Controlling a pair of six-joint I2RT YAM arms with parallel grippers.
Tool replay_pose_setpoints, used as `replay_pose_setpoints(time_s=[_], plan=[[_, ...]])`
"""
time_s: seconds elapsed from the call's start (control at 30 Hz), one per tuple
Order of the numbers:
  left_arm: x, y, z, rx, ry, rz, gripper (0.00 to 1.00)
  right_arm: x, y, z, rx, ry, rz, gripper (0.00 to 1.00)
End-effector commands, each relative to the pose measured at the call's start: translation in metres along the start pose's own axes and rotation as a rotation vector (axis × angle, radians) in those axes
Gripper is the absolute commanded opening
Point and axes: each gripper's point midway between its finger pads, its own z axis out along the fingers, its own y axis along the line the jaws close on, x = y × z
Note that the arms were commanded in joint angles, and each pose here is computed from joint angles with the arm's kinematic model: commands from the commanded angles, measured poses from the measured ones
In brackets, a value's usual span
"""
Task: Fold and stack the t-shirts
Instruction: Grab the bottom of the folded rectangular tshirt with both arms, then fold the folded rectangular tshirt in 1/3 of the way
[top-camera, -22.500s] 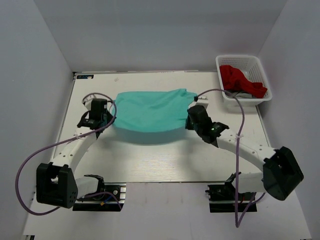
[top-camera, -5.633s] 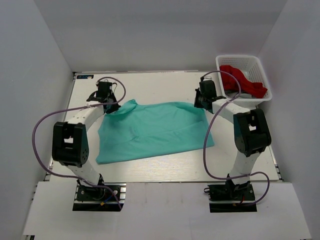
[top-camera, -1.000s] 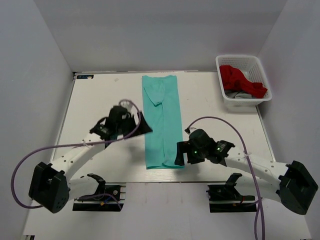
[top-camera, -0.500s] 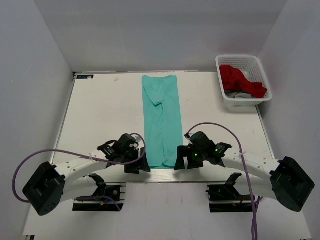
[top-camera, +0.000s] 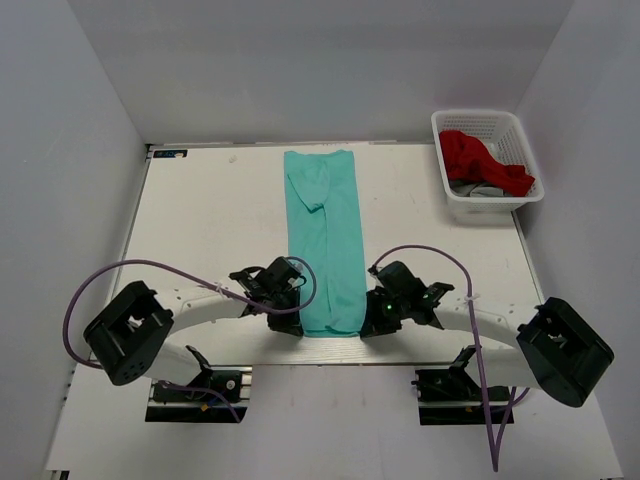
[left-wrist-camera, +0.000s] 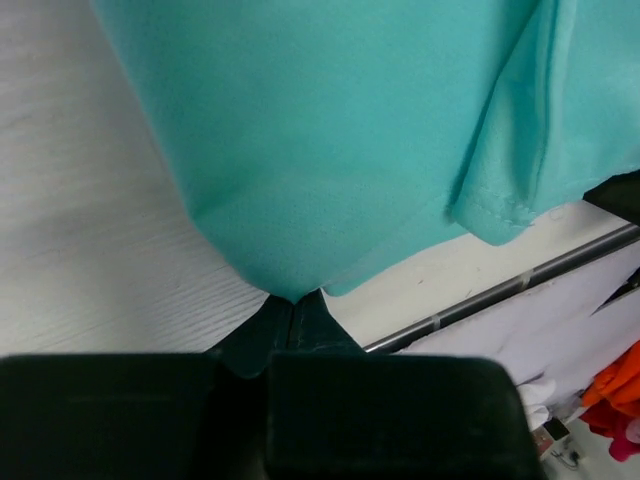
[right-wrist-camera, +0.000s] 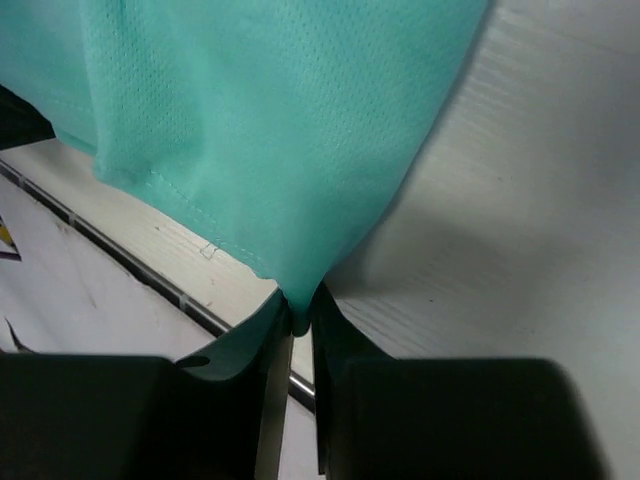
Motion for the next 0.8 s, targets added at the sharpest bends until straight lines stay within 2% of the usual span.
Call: replay_pose_setpoints(time_s=[0.0,0.03,0.2,0.33,0.43,0.5,0.6,0.77], plan=[[-0.012,0.024,0.006,-0.133,-0.058,0.035,0.00,-0.012,-0.009,0.002,0.053,-0.051,0.002,0.04],[-0.015,0.024,0.005,-0.144,-0.066,0.036,0.00,-0.020,-0.005,0.000,0.043,-0.080,0.000,0.00],[-0.043,0.001,-0.019,-0.087,-0.191,0.076,0.00,-0.049,0.013,-0.009,-0.001,-0.183,-0.109,0.00],[-0.070,-0.013,-0.034,-0.079,-0.276,0.094,0.00,-0.080,0.017,-0.020,0.056,-0.270,-0.183,0.00],[-0.102,-0.020,-0.045,-0.102,-0.392,0.064,0.00,-0.110,0.025,-0.028,0.092,-0.345,-0.189,0.00],[-0.120,-0.028,-0.056,-0.116,-0.431,0.041,0.00,-0.146,0.038,-0.044,0.116,-0.447,-0.185,0.00],[-0.150,-0.028,-0.069,-0.164,-0.505,-0.010,0.00,-0.179,0.043,-0.055,0.155,-0.514,-0.173,0.00],[-0.198,-0.021,-0.073,-0.209,-0.533,-0.070,0.00,-0.224,0.040,-0.058,0.210,-0.537,-0.180,0.00]])
